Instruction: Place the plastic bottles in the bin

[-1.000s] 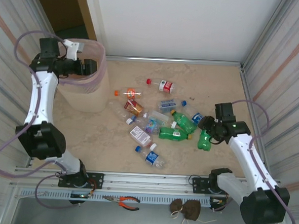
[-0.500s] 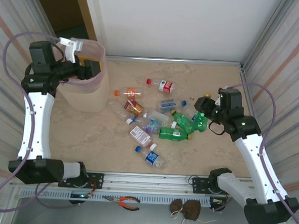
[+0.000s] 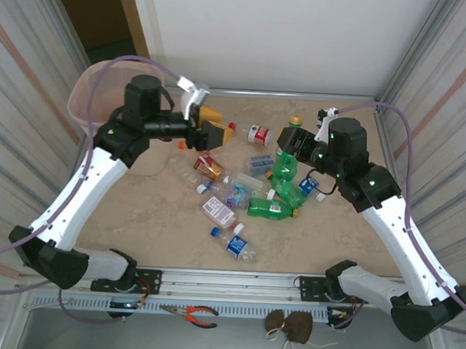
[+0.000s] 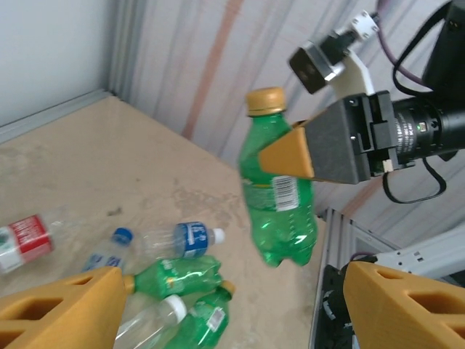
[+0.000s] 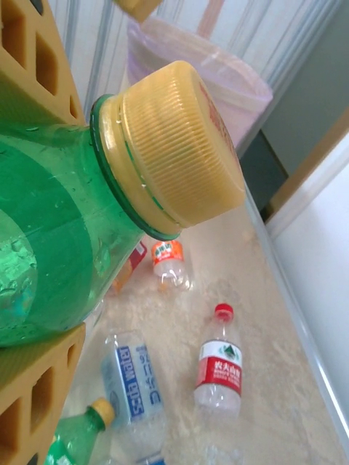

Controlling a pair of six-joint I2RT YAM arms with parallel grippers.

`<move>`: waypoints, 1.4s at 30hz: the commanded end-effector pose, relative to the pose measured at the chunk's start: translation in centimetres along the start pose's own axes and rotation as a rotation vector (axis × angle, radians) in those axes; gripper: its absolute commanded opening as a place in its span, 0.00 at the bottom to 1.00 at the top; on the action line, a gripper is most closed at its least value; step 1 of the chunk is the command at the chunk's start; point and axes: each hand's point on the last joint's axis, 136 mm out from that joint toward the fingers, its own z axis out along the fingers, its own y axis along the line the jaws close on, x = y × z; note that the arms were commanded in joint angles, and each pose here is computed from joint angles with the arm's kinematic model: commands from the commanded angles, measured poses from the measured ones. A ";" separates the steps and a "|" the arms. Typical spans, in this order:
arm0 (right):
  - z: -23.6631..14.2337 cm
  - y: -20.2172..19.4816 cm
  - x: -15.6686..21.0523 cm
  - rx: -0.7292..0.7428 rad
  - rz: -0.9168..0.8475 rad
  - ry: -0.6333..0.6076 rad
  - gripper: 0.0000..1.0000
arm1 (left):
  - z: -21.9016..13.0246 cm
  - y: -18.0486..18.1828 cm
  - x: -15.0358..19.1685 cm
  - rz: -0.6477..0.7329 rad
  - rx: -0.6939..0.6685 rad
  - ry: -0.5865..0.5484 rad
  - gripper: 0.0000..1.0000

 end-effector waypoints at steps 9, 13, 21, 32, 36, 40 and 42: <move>-0.6 4.9 -2.1 -0.142 0.024 -0.068 0.59 | 8.0 -2.6 1.9 0.027 0.050 0.032 0.81; -0.6 5.3 -2.1 -0.153 0.032 -0.068 0.60 | 9.7 -3.2 2.9 0.034 0.063 0.036 0.80; -0.6 6.1 -1.9 -0.184 0.047 -0.059 0.60 | 11.1 -4.4 2.3 0.097 0.088 -0.031 0.78; -0.4 6.5 -1.4 -0.203 0.062 -0.049 0.60 | 12.0 -4.4 2.2 0.110 0.102 -0.076 0.71; -0.4 6.5 -1.3 -0.203 0.062 -0.048 0.60 | 12.2 -4.5 2.4 0.109 0.109 -0.076 0.66; -0.5 6.4 -1.3 -0.200 0.063 -0.051 0.60 | 12.2 -4.4 2.8 0.110 0.111 -0.073 0.62; -0.5 6.3 -1.3 -0.196 0.061 -0.054 0.60 | 12.2 -4.4 2.8 0.110 0.114 -0.077 0.58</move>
